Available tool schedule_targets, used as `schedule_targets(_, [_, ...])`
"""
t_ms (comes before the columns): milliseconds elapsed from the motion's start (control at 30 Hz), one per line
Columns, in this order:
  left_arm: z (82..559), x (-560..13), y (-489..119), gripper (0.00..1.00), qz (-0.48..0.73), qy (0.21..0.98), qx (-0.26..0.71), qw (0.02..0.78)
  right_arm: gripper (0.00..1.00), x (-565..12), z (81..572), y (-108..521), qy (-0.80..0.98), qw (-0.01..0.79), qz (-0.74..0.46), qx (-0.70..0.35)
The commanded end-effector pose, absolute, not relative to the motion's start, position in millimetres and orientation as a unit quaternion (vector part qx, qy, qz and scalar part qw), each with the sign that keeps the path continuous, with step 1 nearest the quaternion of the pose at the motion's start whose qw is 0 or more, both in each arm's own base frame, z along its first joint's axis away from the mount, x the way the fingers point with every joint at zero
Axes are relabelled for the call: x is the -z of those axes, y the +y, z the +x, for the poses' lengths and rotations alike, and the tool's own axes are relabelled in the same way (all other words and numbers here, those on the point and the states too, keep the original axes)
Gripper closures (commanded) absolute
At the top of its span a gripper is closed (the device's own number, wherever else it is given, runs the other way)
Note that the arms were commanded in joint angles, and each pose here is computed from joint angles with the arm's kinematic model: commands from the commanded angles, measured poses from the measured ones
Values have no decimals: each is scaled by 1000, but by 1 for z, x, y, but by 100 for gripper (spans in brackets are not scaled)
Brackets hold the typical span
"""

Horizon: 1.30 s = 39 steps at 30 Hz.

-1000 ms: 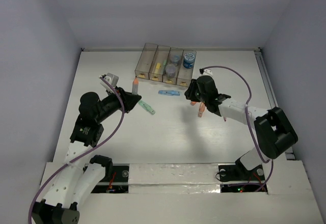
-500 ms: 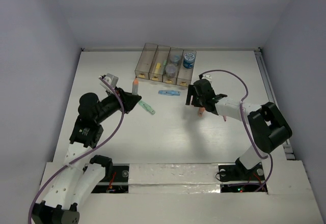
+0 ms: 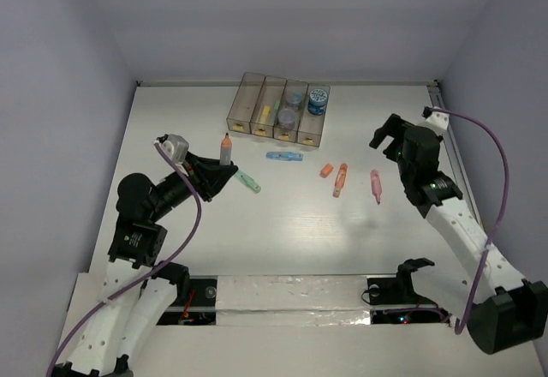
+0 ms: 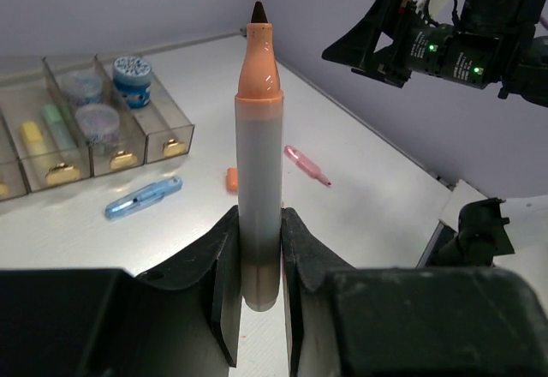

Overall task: Sort the stationery into containers
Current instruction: Pick up the pen cap from the center of the board.

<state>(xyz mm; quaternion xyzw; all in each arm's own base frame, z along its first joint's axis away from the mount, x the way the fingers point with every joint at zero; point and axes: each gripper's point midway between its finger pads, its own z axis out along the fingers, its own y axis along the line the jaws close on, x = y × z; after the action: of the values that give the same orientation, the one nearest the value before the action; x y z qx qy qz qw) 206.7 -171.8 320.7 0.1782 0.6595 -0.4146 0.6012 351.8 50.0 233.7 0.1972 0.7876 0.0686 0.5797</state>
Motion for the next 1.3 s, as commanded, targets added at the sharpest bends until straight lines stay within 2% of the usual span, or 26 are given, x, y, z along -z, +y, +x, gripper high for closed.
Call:
schedule_targets(0, [186,-355,-178,100,220,600,434,635,1,-222,329,33,797,569,200,-36])
schedule_targets(267, [182,-366,-178,100,220,582,434,652,1,-239,323,65,789,584,146,-125])
schedule_targets(467, [178,-373,-178,100,236,568,428,662,1,-233,322,103,797,559,88,-210])
schedule_targets(767, [204,-332,-196,100,281,634,428,579,5,-193,329,154,826,475,20,-302])
schedule_targets(933, [216,-345,-193,100,267,633,409,600,8,-171,334,166,843,443,12,-305])
schedule_targets(1133, [232,-325,-197,100,249,651,415,585,15,-127,338,196,876,381,-4,-294])
schedule_targets(1267, [235,-318,-199,100,246,653,420,581,15,-104,340,218,892,357,-13,-277])
